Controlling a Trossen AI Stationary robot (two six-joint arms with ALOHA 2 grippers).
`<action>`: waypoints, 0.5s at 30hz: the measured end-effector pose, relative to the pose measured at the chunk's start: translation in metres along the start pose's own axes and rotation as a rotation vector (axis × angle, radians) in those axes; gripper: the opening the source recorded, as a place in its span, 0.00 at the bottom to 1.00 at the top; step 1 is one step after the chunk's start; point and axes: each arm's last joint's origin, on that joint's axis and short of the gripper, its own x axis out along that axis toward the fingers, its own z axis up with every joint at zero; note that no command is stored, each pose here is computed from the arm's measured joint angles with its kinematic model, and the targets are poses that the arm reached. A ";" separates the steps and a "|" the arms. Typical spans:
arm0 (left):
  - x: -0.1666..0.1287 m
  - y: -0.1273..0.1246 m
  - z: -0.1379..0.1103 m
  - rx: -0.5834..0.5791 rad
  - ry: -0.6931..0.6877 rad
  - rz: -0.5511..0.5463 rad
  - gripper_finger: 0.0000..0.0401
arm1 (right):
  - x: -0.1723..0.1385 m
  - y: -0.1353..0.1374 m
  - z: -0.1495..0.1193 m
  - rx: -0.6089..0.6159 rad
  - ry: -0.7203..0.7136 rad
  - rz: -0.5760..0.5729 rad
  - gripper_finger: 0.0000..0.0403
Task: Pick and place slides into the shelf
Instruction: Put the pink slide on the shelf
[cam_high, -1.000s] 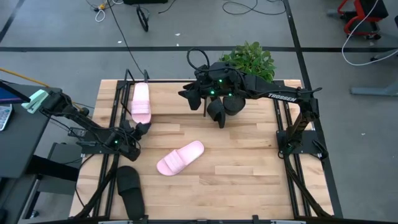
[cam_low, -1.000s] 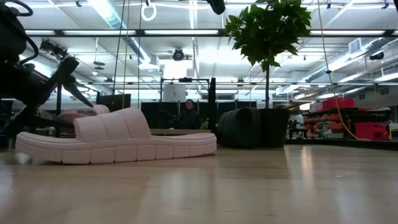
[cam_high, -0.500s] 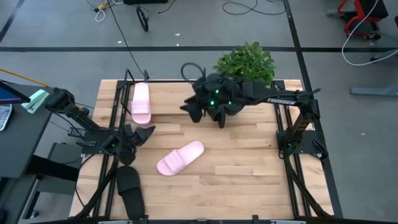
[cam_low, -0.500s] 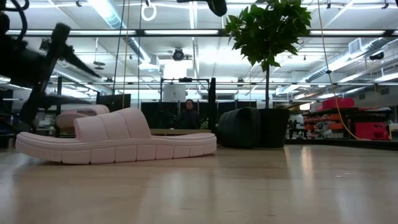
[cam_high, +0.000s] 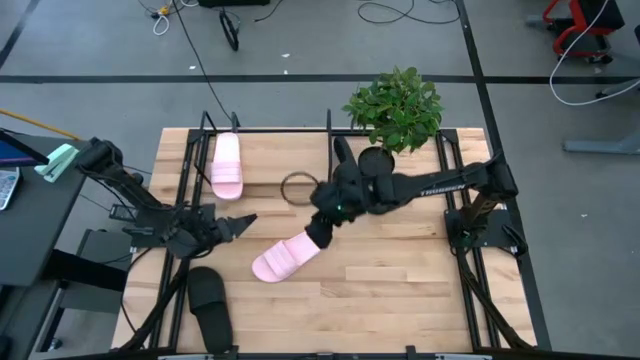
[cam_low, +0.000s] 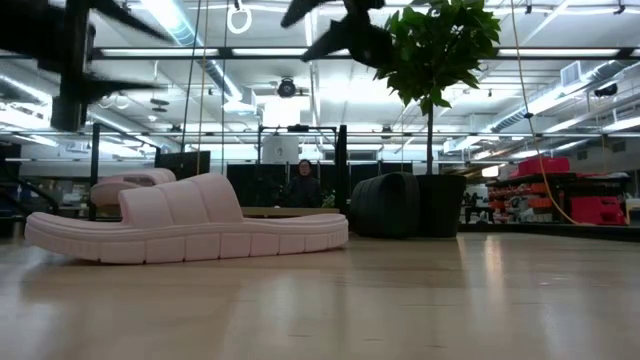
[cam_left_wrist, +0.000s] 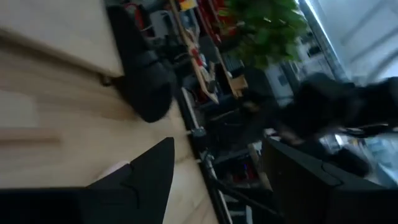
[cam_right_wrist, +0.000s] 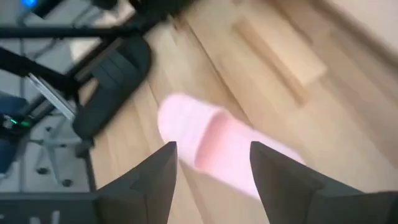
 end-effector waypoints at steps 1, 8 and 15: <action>0.000 -0.007 0.000 0.022 0.005 -0.009 0.60 | 0.003 0.000 -0.007 0.004 0.008 -0.012 0.52; -0.001 -0.051 0.000 0.123 0.028 -0.028 0.55 | 0.019 0.002 -0.051 0.011 0.063 -0.103 0.52; -0.005 -0.088 -0.002 0.122 0.095 -0.062 0.52 | 0.033 -0.005 -0.097 0.033 0.071 -0.228 0.52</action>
